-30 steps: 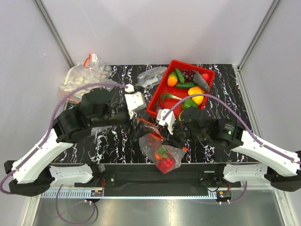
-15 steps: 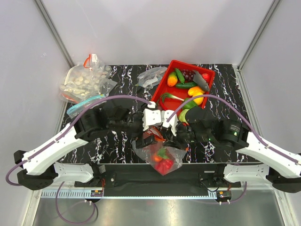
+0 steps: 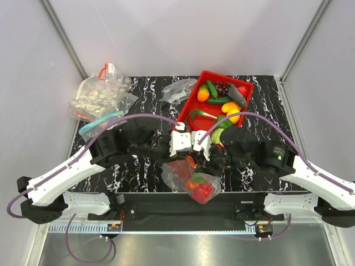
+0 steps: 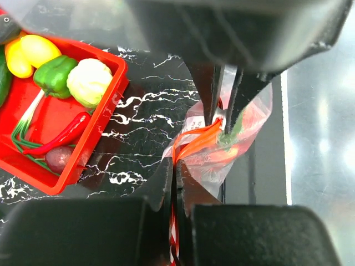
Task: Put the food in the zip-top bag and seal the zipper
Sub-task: Zip the zipper food storage bag at the center of the board.
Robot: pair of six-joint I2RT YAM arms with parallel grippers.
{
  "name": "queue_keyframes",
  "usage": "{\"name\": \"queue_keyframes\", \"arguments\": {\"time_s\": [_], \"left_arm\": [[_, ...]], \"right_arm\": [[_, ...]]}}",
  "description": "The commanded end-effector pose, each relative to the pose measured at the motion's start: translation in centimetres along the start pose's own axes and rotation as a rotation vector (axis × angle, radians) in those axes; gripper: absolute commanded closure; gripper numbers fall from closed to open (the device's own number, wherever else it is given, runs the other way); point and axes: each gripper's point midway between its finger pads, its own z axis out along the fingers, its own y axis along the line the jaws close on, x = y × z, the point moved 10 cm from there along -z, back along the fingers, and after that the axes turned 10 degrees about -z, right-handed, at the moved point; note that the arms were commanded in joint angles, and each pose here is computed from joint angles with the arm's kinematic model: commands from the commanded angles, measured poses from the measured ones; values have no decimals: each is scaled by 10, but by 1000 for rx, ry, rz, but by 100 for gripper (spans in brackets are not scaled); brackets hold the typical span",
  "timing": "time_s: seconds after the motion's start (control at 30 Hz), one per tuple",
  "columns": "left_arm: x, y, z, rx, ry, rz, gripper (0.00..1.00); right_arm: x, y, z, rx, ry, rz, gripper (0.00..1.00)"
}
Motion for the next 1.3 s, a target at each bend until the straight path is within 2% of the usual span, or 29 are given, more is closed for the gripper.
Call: {"name": "queue_keyframes", "arguments": {"time_s": [0.0,0.03,0.13,0.17,0.2,0.3,0.33,0.37,0.43,0.53,0.63,0.67,0.7,0.73,0.77,0.83,0.9,0.93,0.97,1.03,1.27], "left_arm": [[-3,-1,-6,-6,-44,15,100],[-3,-1,-7,-4,-43,15,100],[-3,-3,-9,-4,-43,11,100],[-2,-3,-10,0,-43,12,100],[-3,-4,-11,1,-48,10,100],[-6,-6,-19,1,-65,14,100],[-8,-7,-22,-2,-73,17,100],[-9,-8,-24,-2,-76,20,100],[-9,-9,-28,-6,-81,22,100],[-9,-9,-30,-19,-84,24,100],[-8,-10,-33,-24,-92,26,100],[-8,-10,-33,-25,-95,27,100],[-9,-11,-35,-22,-98,27,100],[-9,-11,-36,-24,-104,29,100],[-10,-12,-38,-23,-110,31,100],[-8,-13,-39,-16,-109,32,98],[-4,-14,-36,6,-104,38,76],[-3,-13,-34,11,-101,38,55],[-2,-14,-32,22,-102,40,43],[0,-12,-26,35,-82,32,28],[-1,-9,3,139,-32,-3,23]], "right_arm": [[-18,-1,-12,16,-112,-26,99],[-17,-2,-11,18,-107,-24,96],[-12,-2,-9,31,-86,-14,79],[-11,-2,-8,37,-77,-10,65],[-10,-2,-8,38,-75,-5,56],[-3,-1,-3,32,-55,2,47],[-3,-1,-2,29,-54,5,47],[-2,-1,-1,27,-48,6,48],[-1,0,0,25,-44,8,54],[1,0,-1,27,-36,14,68],[3,1,-2,26,-27,18,65],[3,1,-1,26,-25,18,66],[4,0,0,26,-16,20,71],[4,0,1,30,-13,22,88],[5,0,3,28,-3,23,97],[2,-1,2,31,-9,31,100],[-2,-1,2,19,-24,28,100],[-3,0,2,10,-28,28,100],[-4,0,2,8,-35,24,100],[-7,-1,3,8,-42,17,100],[-11,-1,2,-5,-77,-5,100]]}}
